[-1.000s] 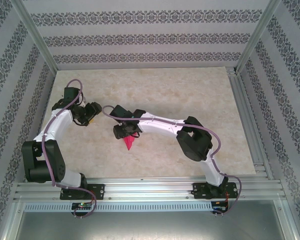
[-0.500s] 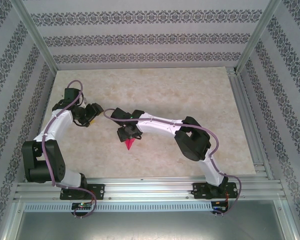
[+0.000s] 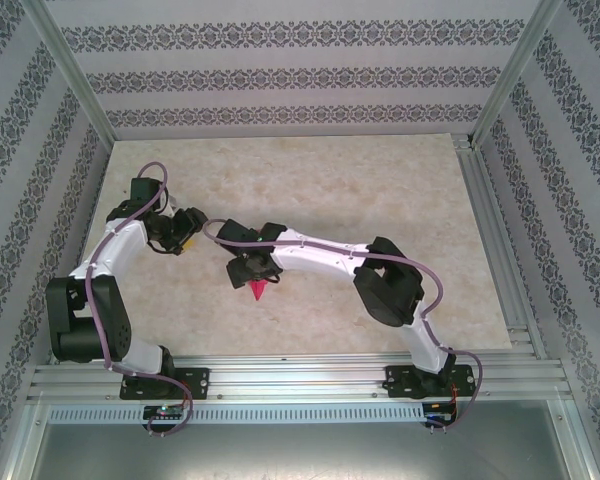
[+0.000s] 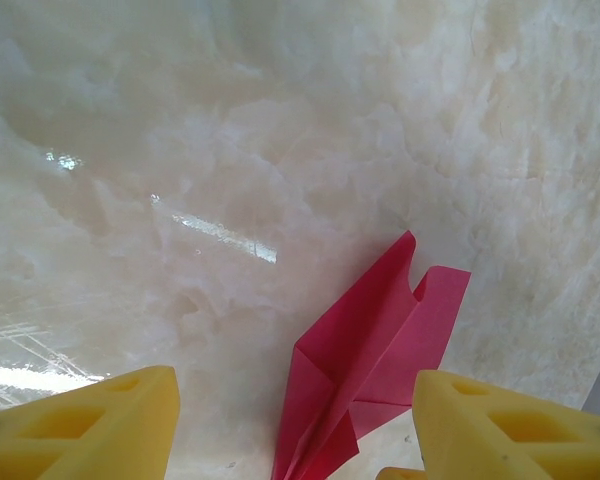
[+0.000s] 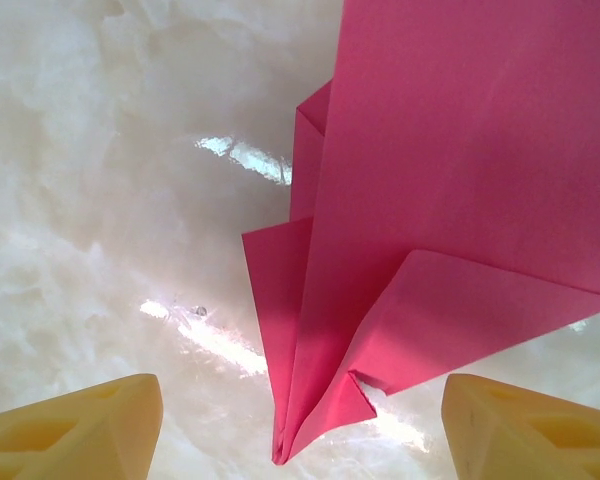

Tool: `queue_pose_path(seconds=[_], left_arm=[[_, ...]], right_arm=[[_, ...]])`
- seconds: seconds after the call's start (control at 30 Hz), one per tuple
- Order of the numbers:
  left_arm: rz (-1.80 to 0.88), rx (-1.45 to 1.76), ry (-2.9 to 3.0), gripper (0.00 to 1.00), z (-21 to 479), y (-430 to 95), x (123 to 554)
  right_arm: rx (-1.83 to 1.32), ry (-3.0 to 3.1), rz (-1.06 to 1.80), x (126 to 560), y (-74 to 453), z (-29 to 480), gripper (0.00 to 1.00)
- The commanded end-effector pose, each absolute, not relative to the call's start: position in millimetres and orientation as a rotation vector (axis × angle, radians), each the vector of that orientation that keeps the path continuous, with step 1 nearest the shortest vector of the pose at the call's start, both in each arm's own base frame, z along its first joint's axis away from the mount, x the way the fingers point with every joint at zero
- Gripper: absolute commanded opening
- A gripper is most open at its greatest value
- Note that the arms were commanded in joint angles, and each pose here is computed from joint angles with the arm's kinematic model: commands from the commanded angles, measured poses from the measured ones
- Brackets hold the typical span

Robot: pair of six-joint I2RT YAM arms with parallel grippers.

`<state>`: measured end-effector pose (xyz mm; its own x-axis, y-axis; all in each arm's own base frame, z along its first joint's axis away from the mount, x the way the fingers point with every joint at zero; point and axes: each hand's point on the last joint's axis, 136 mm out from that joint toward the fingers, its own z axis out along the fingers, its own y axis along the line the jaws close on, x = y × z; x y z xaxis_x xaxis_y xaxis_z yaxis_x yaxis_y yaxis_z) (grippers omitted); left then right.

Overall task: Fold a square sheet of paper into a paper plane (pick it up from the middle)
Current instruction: Move the paper plane at the top-right of the table.

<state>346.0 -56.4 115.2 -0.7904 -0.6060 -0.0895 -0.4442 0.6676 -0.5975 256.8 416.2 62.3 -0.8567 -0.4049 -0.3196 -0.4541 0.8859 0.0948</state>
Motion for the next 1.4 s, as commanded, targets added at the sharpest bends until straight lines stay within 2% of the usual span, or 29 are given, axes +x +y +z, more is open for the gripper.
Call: queue_pose_path(seconds=[0.0, 0.23, 0.33, 0.4, 0.43, 0.5, 0.6, 0.77, 0.83, 1.0, 1.03, 1.1, 1.17, 1.27, 1.37], left_arm=[[-0.863, -0.846, 2.581, 0.64, 114, -57, 349], [-0.866, -0.840, 2.588, 0.64, 113, -58, 350], [-0.871, -0.837, 2.590, 0.64, 112, -59, 350], [-0.867, -0.835, 2.591, 0.64, 113, -58, 350], [-0.866, -0.834, 2.594, 0.64, 112, -58, 349], [-0.866, -0.833, 2.594, 0.64, 113, -58, 349], [-0.865, -0.835, 2.593, 0.63, 113, -58, 349], [-0.875, -0.837, 2.587, 0.64, 115, -59, 350], [-0.873, -0.841, 2.587, 0.64, 115, -59, 350], [-0.871, -0.842, 2.587, 0.64, 115, -58, 350], [-0.872, -0.842, 2.588, 0.64, 115, -59, 349], [-0.875, -0.844, 2.588, 0.64, 114, -59, 350], [-0.875, -0.845, 2.589, 0.64, 114, -59, 349], [-0.880, -0.845, 2.590, 0.64, 114, -59, 349], [-0.880, -0.844, 2.592, 0.64, 113, -60, 349]], right_arm=[[-0.622, 2.766, 0.182, 257, 418, 57, 0.72], [-0.645, 2.778, 0.107, 259, 421, 42, 0.70], [-0.639, 2.779, 0.084, 262, 419, 39, 0.65], [-0.635, 2.779, 0.080, 264, 418, 38, 0.55], [-0.627, 2.778, 0.083, 264, 418, 39, 0.54], [-0.613, 2.782, 0.099, 265, 416, 38, 0.43], [-0.589, 2.788, 0.102, 266, 410, 39, 0.35], [-0.538, 2.783, 0.115, 270, 400, 40, 0.28], [-0.520, 2.789, 0.114, 271, 396, 40, 0.22], [-0.488, 2.768, 0.137, 276, 391, 46, 0.20], [-0.486, 2.770, 0.144, 276, 390, 45, 0.16], [-0.469, 2.775, 0.167, 278, 388, 43, 0.15], [-0.474, 2.803, 0.196, 278, 388, 37, 0.09], [-0.475, 2.831, 0.215, 279, 387, 27, 0.13], [-0.471, 2.846, 0.245, 279, 387, 22, 0.08]])
